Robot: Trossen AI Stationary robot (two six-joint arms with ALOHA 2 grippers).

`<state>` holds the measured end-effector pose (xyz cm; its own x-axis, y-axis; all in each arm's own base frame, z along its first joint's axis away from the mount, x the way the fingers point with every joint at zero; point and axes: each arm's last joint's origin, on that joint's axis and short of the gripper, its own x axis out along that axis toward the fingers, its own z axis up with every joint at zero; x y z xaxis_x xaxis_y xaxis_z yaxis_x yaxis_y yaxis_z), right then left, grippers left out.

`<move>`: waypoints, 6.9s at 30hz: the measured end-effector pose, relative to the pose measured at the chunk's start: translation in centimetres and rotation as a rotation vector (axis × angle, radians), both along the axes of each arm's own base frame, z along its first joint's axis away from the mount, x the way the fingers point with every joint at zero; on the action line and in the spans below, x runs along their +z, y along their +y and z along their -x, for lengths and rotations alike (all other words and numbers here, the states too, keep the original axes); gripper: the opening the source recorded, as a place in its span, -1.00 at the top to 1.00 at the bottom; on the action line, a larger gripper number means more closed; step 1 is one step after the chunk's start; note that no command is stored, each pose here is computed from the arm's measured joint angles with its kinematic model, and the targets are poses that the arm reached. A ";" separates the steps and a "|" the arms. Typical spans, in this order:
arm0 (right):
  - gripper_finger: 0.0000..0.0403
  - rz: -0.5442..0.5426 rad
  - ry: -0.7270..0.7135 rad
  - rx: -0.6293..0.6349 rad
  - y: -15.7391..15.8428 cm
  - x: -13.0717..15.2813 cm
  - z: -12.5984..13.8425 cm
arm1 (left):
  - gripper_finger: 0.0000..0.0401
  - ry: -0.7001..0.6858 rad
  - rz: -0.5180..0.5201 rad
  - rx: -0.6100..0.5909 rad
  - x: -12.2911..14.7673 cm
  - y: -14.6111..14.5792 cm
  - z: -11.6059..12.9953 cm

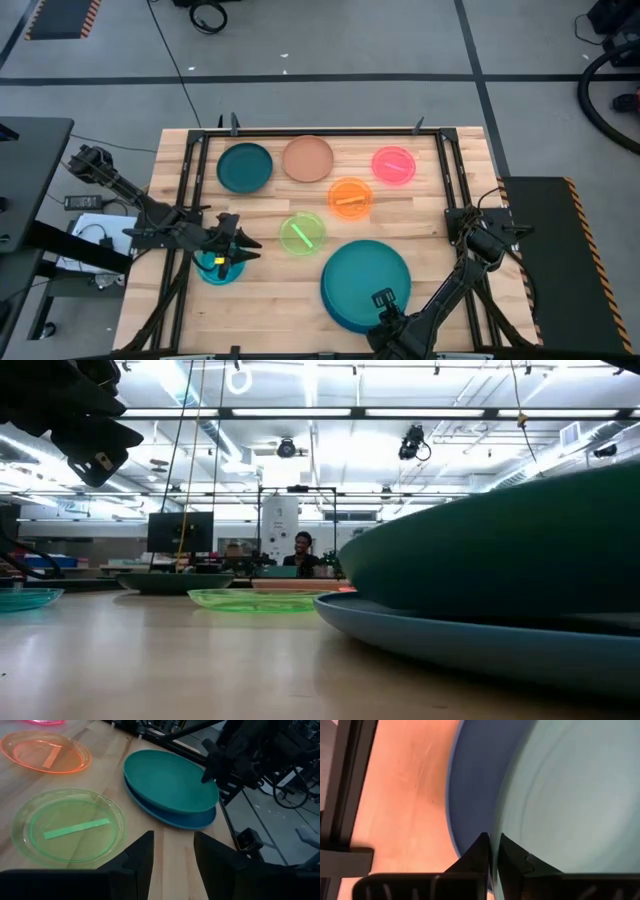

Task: Stack plastic plates
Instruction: Stack the green plate on the top of the blue plate, then stack the dark blue plate on the top of the green plate

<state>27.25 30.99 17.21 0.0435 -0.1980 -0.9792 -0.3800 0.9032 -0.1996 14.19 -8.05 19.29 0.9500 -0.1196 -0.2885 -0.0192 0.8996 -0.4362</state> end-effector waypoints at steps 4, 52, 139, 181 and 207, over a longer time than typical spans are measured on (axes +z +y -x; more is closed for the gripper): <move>0.75 -0.008 0.006 -0.003 0.1 0.0 0.0 | 0.27 -0.001 -0.001 0.005 0.0 0.0 0.0; 0.41 -0.066 -0.270 -0.078 -4.0 3.3 -3.2 | 0.27 -0.067 -0.263 0.121 0.4 0.5 -0.1; 0.49 0.125 -0.991 -0.317 -24.5 1.6 -1.6 | 0.48 1.136 -0.352 0.400 -5.5 16.9 -5.3; 0.54 0.029 -1.019 -0.423 -23.3 4.8 2.2 | 0.93 0.967 -0.670 0.233 0.2 8.7 -11.0; 0.54 0.035 -0.897 -0.686 -23.7 5.6 7.8 | 0.93 0.512 -0.867 -0.124 2.3 -1.9 -18.1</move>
